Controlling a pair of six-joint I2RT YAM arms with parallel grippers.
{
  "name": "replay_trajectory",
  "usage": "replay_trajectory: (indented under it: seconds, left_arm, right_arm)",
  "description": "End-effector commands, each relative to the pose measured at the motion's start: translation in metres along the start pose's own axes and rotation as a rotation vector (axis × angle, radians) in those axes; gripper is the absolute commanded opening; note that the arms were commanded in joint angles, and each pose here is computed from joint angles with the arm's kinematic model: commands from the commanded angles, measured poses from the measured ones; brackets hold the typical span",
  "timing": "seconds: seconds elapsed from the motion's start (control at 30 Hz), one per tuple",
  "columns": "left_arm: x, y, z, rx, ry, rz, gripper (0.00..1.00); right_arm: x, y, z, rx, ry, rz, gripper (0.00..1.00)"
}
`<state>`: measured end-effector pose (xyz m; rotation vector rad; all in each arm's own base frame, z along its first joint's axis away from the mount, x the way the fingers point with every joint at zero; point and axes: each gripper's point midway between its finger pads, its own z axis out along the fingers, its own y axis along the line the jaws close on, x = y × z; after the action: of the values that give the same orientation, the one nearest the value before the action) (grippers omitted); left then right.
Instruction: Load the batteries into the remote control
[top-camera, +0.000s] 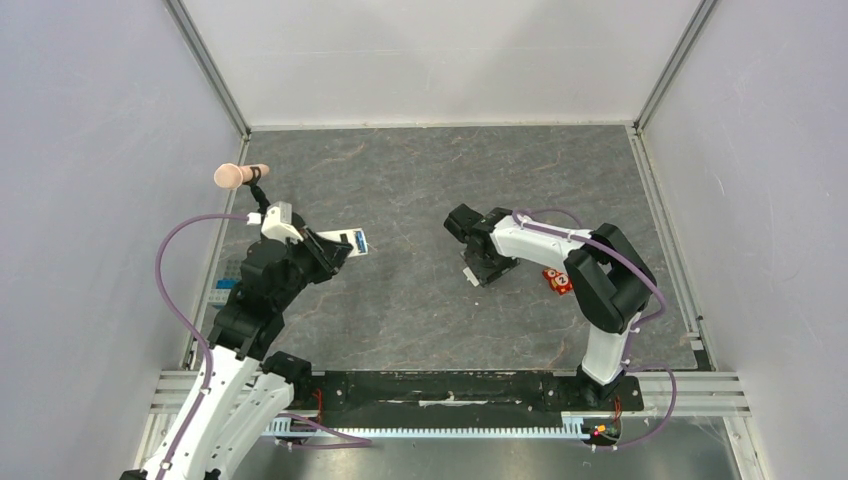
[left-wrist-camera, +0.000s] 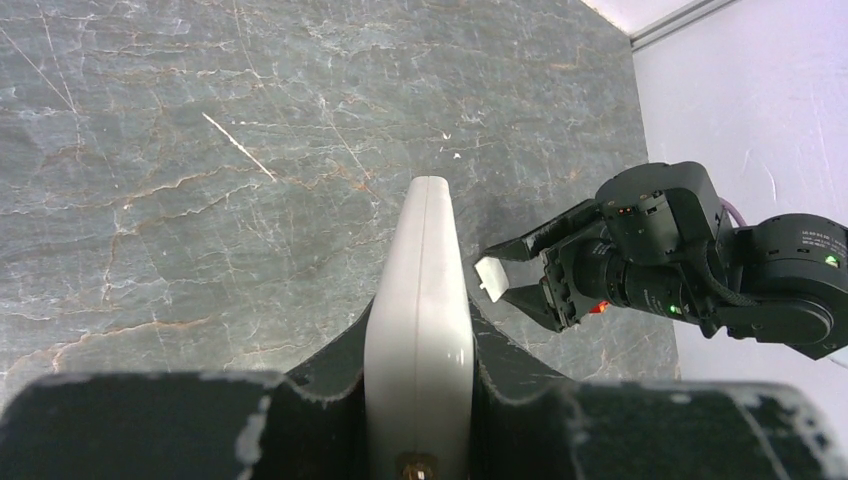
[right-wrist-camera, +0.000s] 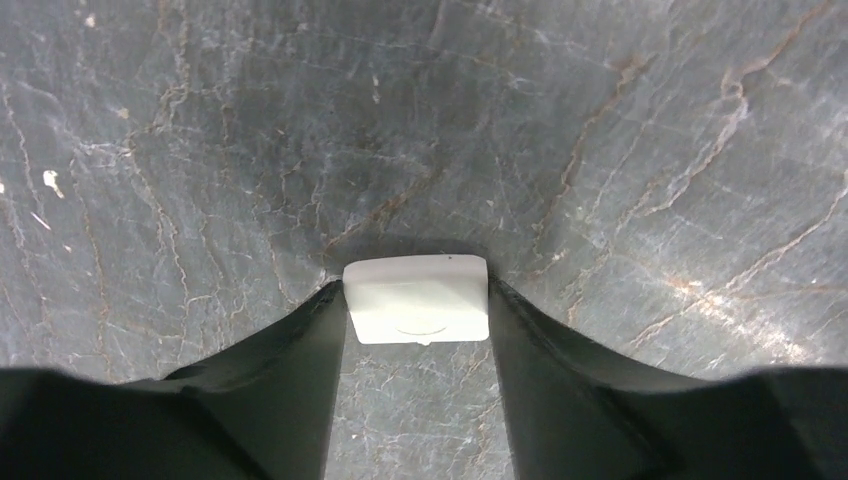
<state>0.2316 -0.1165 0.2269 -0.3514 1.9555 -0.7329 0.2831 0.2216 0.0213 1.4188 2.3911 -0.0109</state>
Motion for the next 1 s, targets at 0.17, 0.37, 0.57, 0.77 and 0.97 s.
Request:
replay_trajectory:
  seconds: [0.17, 0.37, 0.57, 0.77, 0.97]
  left_arm:
    - [-0.007, -0.015, 0.004, 0.066, -0.008, 0.02, 0.02]
    - [0.001, -0.013, 0.005, 0.079, 0.013, 0.027, 0.02]
    - [0.007, -0.007, 0.007, 0.067, 0.019, 0.018, 0.02]
    - [0.017, 0.0, 0.014, 0.054, 0.048, 0.015, 0.02]
    - [0.017, -0.002, 0.018, 0.061, 0.061, 0.024, 0.02]
  right_arm:
    - [-0.024, 0.021, -0.021, -0.12, -0.109, -0.117, 0.98]
    - [-0.044, 0.017, -0.035, -0.251, -0.2, -0.523, 0.93]
    - [-0.056, -0.02, -0.003, -0.177, -0.234, -0.835, 0.61]
    - [-0.043, -0.008, 0.016, -0.206, -0.209, -1.018, 0.51]
    - [-0.024, -0.02, 0.023, -0.202, -0.085, -1.084, 0.46]
